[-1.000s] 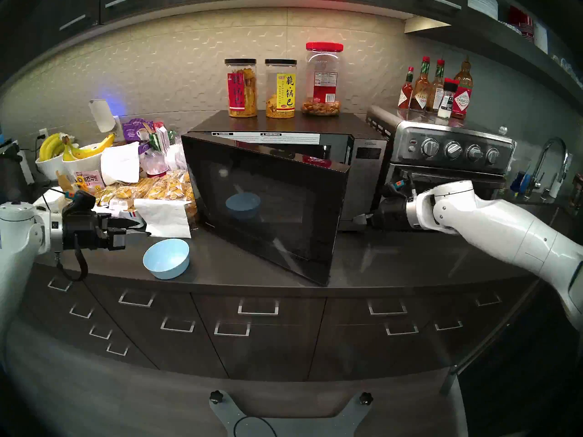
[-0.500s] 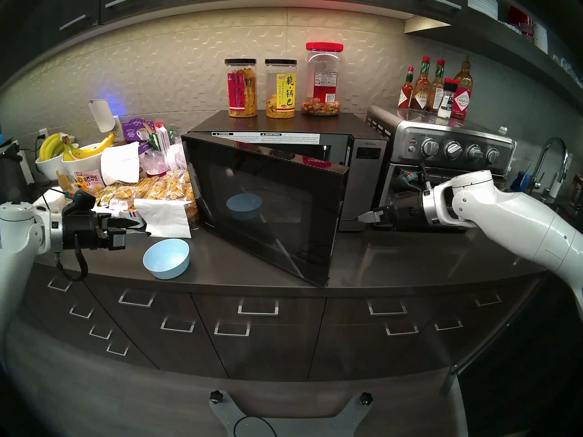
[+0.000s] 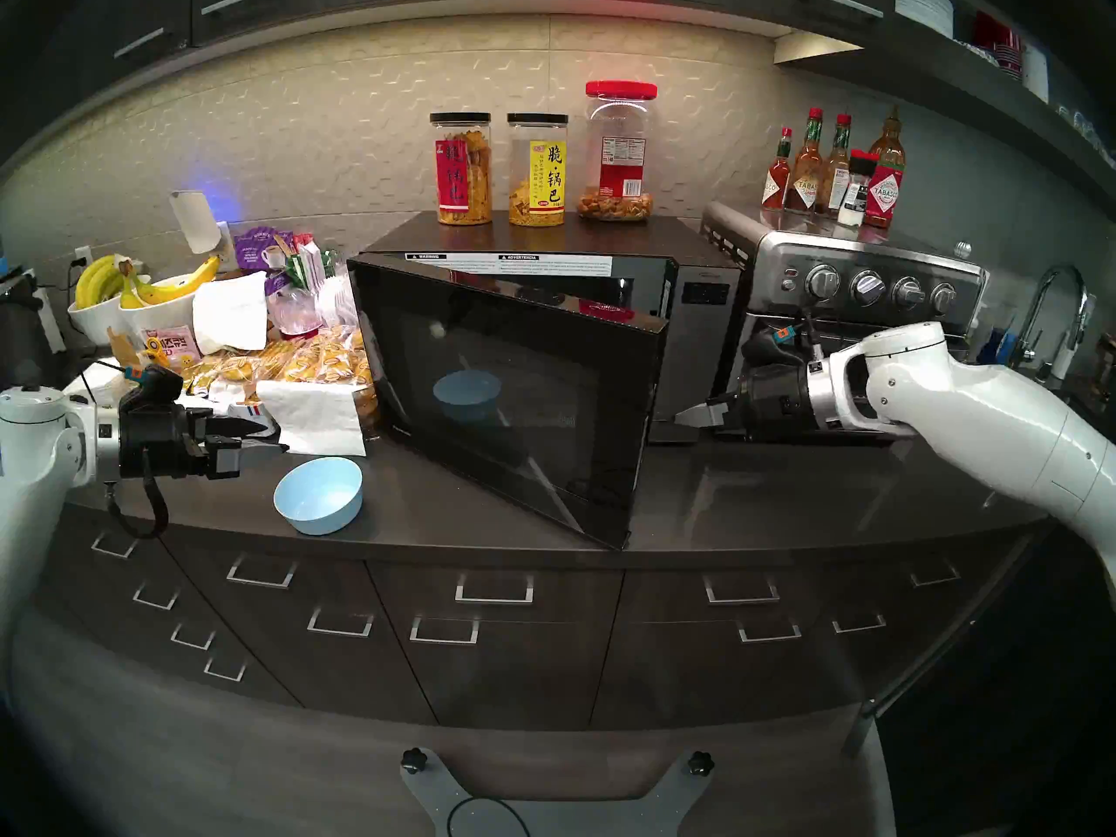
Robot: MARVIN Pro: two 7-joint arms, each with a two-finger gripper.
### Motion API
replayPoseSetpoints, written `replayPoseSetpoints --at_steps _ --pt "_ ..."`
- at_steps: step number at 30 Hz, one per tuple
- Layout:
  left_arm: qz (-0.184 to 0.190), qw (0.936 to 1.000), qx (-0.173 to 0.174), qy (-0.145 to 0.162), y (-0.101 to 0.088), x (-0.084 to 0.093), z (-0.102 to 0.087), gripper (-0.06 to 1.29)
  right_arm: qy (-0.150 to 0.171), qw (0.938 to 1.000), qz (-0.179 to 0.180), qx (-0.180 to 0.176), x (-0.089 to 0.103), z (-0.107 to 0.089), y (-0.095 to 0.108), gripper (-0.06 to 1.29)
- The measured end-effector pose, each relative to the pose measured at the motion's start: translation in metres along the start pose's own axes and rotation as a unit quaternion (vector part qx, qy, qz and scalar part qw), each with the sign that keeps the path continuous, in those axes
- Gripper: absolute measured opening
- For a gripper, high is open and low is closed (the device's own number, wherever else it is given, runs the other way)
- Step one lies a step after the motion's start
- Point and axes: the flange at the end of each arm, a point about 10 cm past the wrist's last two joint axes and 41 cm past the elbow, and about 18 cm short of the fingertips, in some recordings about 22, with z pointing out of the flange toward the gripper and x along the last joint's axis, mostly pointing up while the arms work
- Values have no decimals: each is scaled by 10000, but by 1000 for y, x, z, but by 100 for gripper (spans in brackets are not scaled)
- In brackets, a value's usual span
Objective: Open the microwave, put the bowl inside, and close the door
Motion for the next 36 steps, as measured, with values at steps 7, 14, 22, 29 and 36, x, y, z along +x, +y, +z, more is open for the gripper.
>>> replayPoseSetpoints --at_steps 7,14,22,29,36 --pt "0 10000 0 0 0 0 0 119 -9 9998 -148 157 3 7 -16 -3" --pt "1 10000 1 1 0 0 0 119 -25 9994 -285 174 4 13 -26 -3" --pt "1 10000 1 1 0 0 0 119 -94 9982 -496 321 3 19 -43 -3" --pt "1 10000 1 1 0 0 0 119 -184 9961 -688 518 -1 20 -60 -3" --pt "1 10000 1 1 0 0 0 119 -276 9947 -738 656 -4 19 -71 -3"
